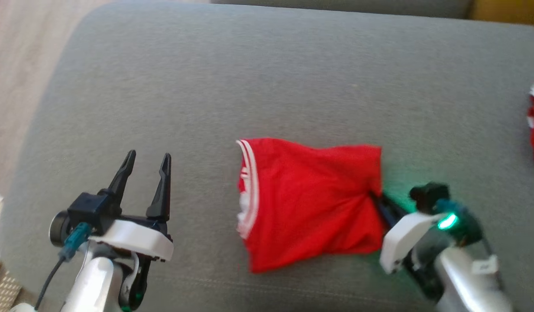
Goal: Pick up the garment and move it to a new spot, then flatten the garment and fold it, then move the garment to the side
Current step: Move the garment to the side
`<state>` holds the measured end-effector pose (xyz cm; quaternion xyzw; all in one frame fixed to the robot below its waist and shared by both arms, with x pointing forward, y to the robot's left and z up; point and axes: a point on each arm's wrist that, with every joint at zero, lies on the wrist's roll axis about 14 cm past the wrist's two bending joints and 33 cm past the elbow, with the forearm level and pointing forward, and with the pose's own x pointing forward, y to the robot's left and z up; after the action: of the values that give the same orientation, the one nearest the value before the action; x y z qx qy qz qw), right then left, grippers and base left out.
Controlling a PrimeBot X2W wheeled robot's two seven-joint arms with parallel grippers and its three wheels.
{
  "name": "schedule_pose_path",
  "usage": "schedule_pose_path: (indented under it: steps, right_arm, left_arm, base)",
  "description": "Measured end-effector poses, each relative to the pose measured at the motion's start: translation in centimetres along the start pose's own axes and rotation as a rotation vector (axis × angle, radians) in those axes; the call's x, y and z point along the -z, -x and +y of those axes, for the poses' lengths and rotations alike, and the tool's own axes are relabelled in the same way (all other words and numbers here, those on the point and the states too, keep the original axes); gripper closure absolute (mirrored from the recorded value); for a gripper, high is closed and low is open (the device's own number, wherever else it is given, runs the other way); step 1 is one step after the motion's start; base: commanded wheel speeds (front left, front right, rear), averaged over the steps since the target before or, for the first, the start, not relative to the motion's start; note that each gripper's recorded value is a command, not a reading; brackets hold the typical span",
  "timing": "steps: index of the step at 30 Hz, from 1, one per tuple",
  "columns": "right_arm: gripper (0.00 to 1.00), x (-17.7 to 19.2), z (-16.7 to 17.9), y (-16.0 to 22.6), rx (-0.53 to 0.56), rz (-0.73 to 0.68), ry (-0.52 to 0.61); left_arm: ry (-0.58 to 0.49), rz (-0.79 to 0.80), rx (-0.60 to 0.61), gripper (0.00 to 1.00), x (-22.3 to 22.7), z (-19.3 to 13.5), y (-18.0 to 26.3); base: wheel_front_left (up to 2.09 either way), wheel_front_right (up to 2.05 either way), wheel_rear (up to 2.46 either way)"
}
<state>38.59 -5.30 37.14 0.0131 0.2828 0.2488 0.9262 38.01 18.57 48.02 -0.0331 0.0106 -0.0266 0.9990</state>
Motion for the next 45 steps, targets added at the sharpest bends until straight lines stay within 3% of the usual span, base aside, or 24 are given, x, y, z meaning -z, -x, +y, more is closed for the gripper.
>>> schedule_pose_path:
  steps: [10,15,19,28,37,38,39,40,45]
  right_arm:
    - [1.0,-6.5,-14.8,6.3,0.346,-0.109,0.132]
    - [1.0,-11.3,-20.0,8.6,0.479,-0.207,0.152]
    - [1.0,-13.3,-23.1,9.3,0.548,-0.258,0.131]
    - [1.0,-12.4,-29.0,11.7,0.709,-0.252,0.03]
    - [1.0,-11.4,-30.9,13.8,0.786,-0.239,-0.009]
    - [0.76,-11.4,-31.0,14.0,0.792,-0.241,-0.014]
    - [0.46,-11.3,-31.1,14.2,0.799,-0.242,-0.017]
    - [0.0,-11.2,-31.3,14.4,0.805,-0.244,-0.019]
    - [0.0,-11.6,-31.4,14.8,0.816,-0.258,-0.02]
  left_arm:
    - [0.008,-0.029,0.163,0.0,-0.4,-4.8,-3.9]
    - [0.013,-0.028,0.247,0.0,0.1,-7.3,-6.1]
    - [0.017,-0.014,0.296,0.0,1.1,-8.7,-7.5]
    - [0.023,0.023,0.332,0.0,3.3,-9.6,-9.2]
    - [0.037,0.056,0.389,0.0,4.9,-11.3,-9.6]
    - [0.038,0.057,0.395,0.0,4.9,-11.5,-9.6]
    - [0.039,0.057,0.399,0.0,5.0,-11.6,-9.6]
    - [0.04,0.056,0.402,0.0,5.0,-11.8,-9.7]
    - [0.035,0.05,0.411,0.0,5.0,-11.9,-10.2]
  base:
    - [0.0,0.0,0.0]
    - [0.0,0.0,0.0]
    - [0.0,0.0,0.0]
    - [0.0,0.0,0.0]
    - [0.0,0.0,0.0]
    - [0.0,0.0,0.0]
    - [0.0,0.0,0.0]
    - [0.0,0.0,0.0]
    - [0.0,0.0,0.0]
